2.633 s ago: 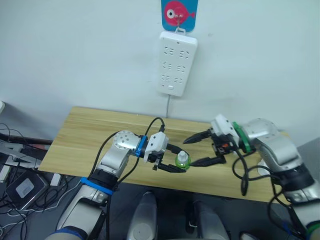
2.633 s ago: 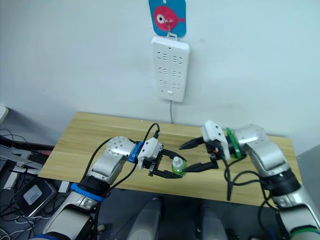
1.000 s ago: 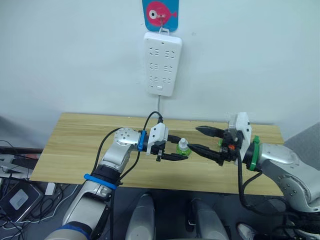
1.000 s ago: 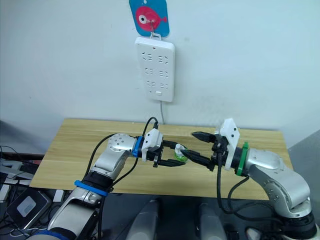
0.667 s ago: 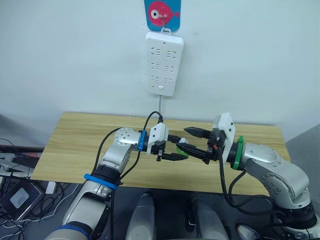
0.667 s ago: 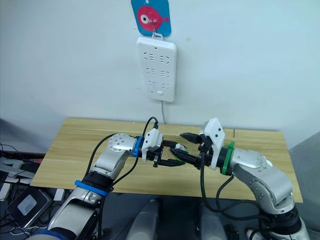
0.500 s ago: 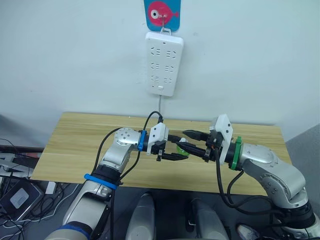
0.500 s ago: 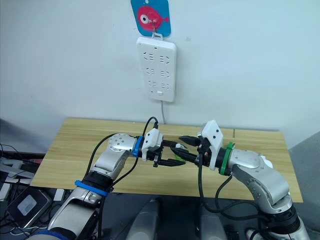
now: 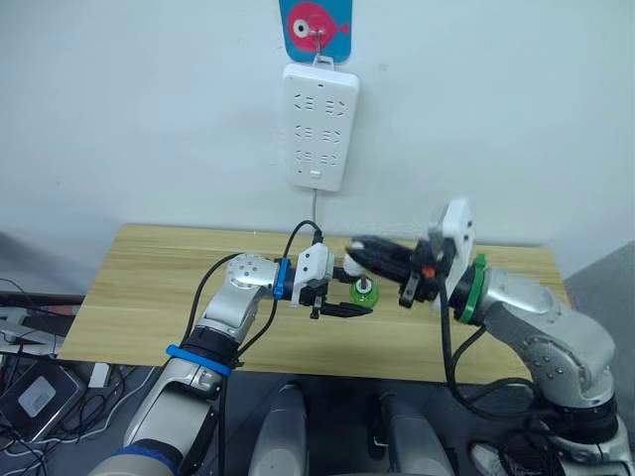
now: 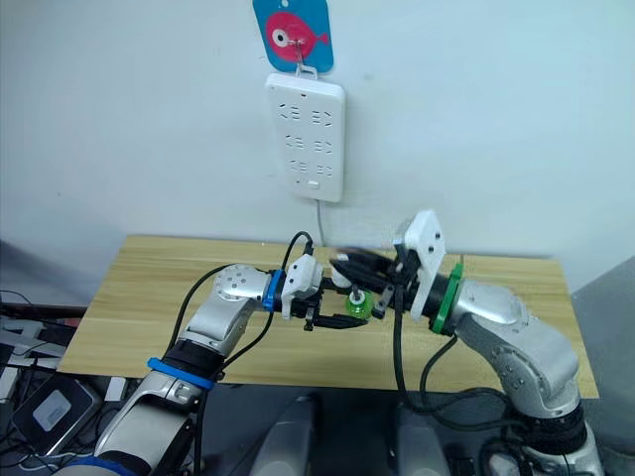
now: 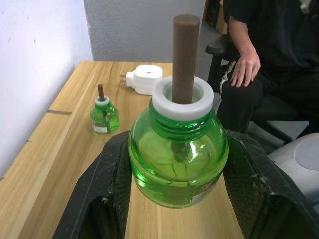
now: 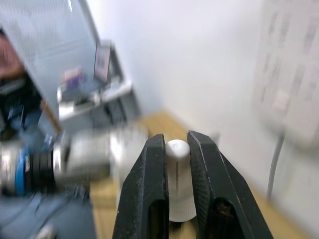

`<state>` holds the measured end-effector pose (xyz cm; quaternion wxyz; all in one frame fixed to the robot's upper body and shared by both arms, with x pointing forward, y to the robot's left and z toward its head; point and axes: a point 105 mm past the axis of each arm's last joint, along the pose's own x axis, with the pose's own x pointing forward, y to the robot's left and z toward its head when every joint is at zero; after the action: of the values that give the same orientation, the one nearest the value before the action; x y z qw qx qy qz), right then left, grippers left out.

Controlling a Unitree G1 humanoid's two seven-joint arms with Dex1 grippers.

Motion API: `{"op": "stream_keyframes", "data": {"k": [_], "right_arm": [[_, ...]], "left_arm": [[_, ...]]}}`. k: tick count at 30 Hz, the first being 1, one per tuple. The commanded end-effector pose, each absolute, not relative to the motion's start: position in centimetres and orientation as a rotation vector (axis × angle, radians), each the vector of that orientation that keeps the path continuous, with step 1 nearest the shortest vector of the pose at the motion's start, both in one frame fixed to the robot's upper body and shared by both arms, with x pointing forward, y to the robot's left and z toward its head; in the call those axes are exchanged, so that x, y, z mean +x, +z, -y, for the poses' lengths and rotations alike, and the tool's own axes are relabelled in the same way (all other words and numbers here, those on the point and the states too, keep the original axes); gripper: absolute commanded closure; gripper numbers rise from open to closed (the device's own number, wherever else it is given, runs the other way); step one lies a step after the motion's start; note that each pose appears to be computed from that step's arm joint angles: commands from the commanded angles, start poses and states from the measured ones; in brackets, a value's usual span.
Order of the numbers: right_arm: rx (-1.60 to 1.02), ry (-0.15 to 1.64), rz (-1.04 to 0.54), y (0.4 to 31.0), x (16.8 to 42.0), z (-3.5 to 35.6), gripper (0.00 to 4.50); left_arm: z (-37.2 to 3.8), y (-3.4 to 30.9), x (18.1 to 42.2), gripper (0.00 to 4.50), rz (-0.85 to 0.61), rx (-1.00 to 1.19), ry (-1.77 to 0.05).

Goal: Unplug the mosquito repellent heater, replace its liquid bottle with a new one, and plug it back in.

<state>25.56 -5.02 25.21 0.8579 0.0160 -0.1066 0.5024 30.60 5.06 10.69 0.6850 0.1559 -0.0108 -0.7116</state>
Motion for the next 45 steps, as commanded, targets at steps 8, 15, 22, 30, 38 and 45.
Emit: {"op": "stream_keyframes", "data": {"k": [8, 15, 22, 30, 38, 45], "right_arm": [[-0.136, 0.502, 0.098, 18.2, 30.8, 12.8, 4.23], [-0.172, 0.327, 0.007, 9.3, 33.9, 15.2, 4.23], [-0.152, 0.312, -0.008, 6.1, 35.9, 15.5, 4.23], [-0.122, 0.331, -0.021, 4.6, 36.8, 15.2, 4.23], [-0.140, 0.345, -0.036, 3.7, 37.0, 14.9, 3.88], [-0.138, 0.412, 0.062, 6.8, 36.1, 14.6, 1.41]], "left_arm": [[-8.0, 10.3, 31.5, 2.27, -0.004, 0.346, -1.465], [-8.7, 11.0, 31.5, 2.27, -0.011, 0.353, -1.438], [-9.4, 11.3, 31.2, 2.27, -0.033, 0.365, -1.429], [-9.6, 11.4, 30.9, 2.27, -0.043, 0.364, -1.421], [-9.2, 11.5, 30.9, 2.27, -0.039, 0.361, -1.421], [-8.9, 11.3, 31.1, 2.27, -0.035, 0.364, -1.430]]}}
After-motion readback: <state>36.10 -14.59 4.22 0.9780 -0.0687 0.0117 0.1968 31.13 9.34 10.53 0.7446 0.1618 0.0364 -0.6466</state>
